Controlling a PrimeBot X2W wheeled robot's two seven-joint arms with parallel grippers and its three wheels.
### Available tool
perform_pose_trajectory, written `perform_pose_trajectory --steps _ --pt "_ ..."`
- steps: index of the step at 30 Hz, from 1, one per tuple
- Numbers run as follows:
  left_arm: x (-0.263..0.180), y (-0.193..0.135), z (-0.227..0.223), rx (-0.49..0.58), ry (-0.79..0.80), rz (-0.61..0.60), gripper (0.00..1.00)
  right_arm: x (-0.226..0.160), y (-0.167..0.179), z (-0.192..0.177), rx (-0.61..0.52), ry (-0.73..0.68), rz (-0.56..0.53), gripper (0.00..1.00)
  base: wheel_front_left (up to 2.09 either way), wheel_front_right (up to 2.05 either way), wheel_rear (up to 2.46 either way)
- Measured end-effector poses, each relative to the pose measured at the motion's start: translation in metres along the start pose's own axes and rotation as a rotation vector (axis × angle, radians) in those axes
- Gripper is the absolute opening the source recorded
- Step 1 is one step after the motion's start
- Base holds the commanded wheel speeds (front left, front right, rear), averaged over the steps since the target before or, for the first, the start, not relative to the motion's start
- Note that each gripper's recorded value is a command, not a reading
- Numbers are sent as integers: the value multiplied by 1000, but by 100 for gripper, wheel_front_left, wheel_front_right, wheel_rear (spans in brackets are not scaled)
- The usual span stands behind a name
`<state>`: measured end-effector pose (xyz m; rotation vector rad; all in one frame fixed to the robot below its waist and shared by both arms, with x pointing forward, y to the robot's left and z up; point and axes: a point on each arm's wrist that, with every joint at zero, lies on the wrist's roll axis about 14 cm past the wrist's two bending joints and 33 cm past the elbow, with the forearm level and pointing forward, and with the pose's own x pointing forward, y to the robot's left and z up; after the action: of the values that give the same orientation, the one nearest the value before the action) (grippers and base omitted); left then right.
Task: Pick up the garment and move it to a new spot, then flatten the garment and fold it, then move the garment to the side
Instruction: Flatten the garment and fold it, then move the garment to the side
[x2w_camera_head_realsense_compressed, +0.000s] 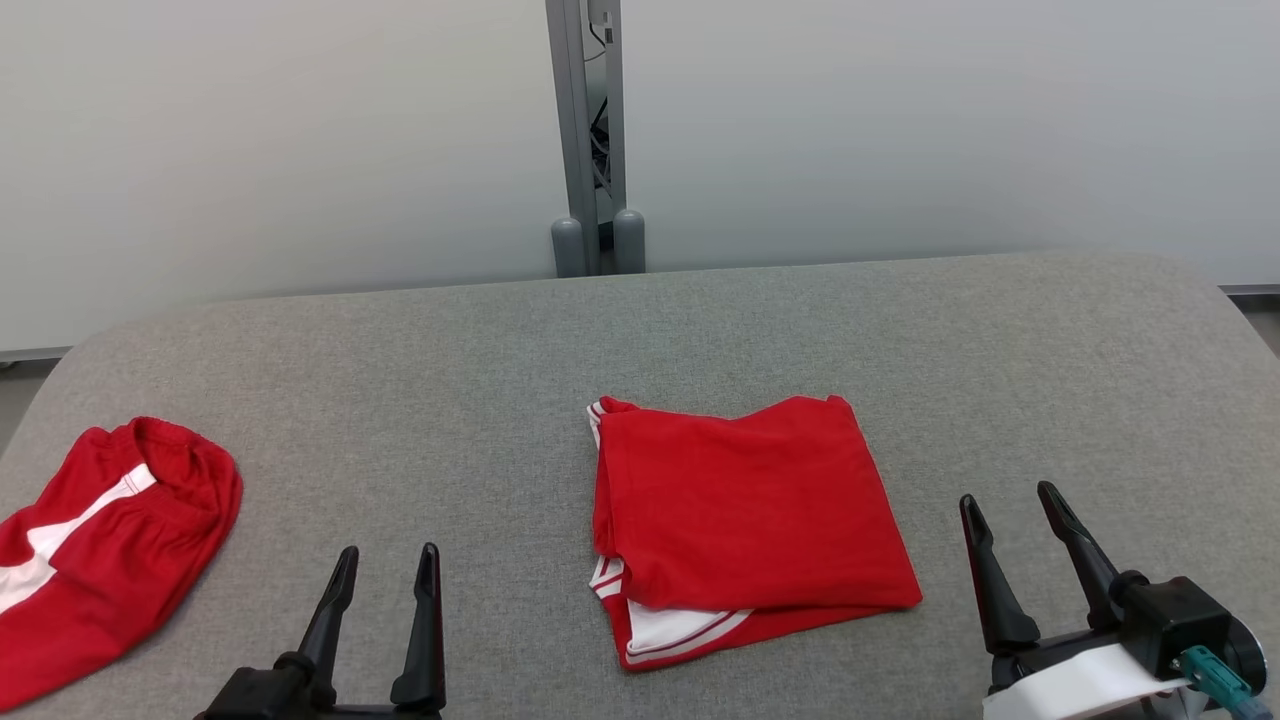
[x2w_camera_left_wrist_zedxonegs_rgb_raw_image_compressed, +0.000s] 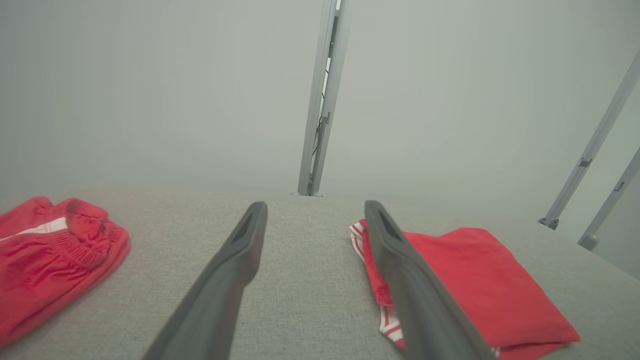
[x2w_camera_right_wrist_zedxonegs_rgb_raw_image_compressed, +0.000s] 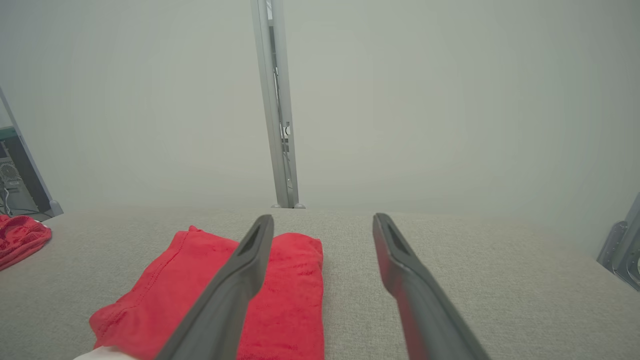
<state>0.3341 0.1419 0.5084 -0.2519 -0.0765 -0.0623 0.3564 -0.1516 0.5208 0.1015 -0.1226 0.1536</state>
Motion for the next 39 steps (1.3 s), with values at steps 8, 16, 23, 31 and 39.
perform_pose_trajectory --steps 8,16,23,31,39 --pt "-5 3 1 17 -5 8 100 0 4 0 -6 -2 13 100 0 0 0" --pt "-6 6 5 34 -16 19 100 -2 8 -13 9 40 22 100 0 0 0" --pt "-7 5 1 46 -3 14 100 11 11 -47 91 153 41 100 0 0 0" --pt "-8 7 -5 50 18 15 100 38 19 -81 235 310 57 100 0 0 0" --pt "-2 14 -11 54 39 29 100 61 20 -108 340 457 58 100 0 0 0"
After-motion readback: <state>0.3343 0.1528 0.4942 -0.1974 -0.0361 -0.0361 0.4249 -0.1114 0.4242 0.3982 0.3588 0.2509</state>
